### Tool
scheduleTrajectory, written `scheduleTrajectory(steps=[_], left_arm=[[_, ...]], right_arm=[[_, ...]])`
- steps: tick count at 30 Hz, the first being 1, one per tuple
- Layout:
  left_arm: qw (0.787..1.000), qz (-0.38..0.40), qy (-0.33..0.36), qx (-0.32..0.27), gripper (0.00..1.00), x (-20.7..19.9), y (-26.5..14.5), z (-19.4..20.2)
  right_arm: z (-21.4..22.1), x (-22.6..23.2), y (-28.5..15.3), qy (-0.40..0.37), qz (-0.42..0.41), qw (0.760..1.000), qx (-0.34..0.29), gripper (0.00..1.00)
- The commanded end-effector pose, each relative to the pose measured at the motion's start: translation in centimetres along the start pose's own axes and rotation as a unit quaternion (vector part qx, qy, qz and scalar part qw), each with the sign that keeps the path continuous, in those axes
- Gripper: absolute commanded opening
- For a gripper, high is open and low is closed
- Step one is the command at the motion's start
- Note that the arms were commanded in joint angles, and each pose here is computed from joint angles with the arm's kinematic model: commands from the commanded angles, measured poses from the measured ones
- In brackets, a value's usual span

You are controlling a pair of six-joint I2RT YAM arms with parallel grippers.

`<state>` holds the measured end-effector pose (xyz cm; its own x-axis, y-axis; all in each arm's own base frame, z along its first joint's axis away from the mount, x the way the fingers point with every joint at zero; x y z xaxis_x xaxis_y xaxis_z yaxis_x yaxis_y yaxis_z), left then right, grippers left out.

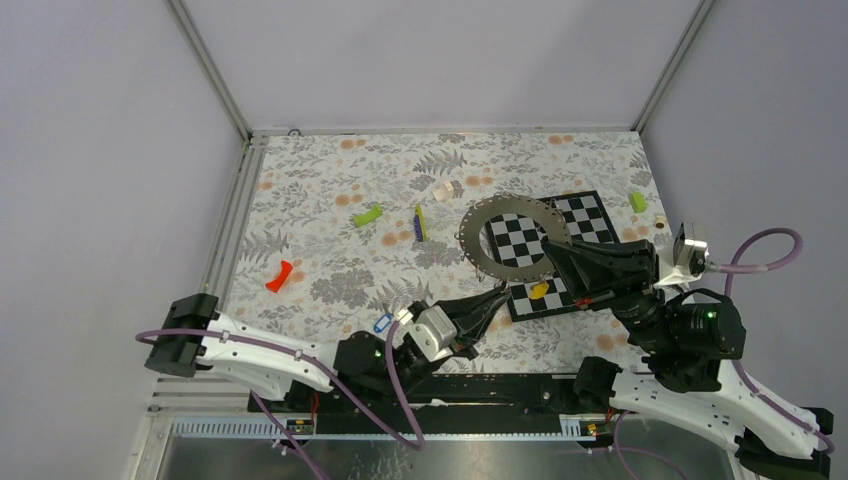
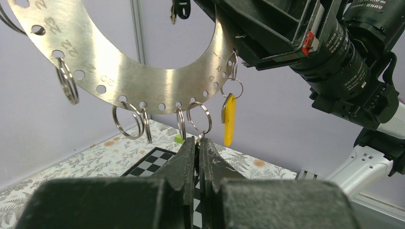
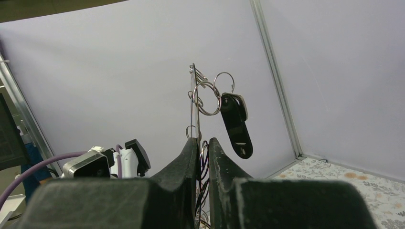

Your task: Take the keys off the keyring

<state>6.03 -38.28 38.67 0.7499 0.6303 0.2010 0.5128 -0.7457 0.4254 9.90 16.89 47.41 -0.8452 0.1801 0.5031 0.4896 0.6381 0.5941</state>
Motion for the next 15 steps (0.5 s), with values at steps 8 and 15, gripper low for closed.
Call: scheduleTrajectory(steps=[8,15], left_arm=[[0.999,0.027,-0.021,0.0,0.0,0.2,-0.7,-1.1],[0.994,0.084,0.015,0.069,0.0,-0.6,-1.2,-0.5]], right_arm=[[-2.6,0.6,-0.9,0.021,-0.006,0.998,-0.059,0.0],[-1.6,-0.8,-2.0,0.011,0.014,0.999,-0.051,0.0]])
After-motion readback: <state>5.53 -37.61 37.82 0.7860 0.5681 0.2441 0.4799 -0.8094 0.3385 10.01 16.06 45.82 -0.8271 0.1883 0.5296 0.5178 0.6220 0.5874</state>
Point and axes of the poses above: each gripper's point midway between its finger pads, its own y axis out along the fingers, its own x axis along the line the jaws close on, z = x × y, the point moved 1 cm from there along -y, back along the fingers, and after that the axes turned 14 degrees about y, right-handed, at the moved point
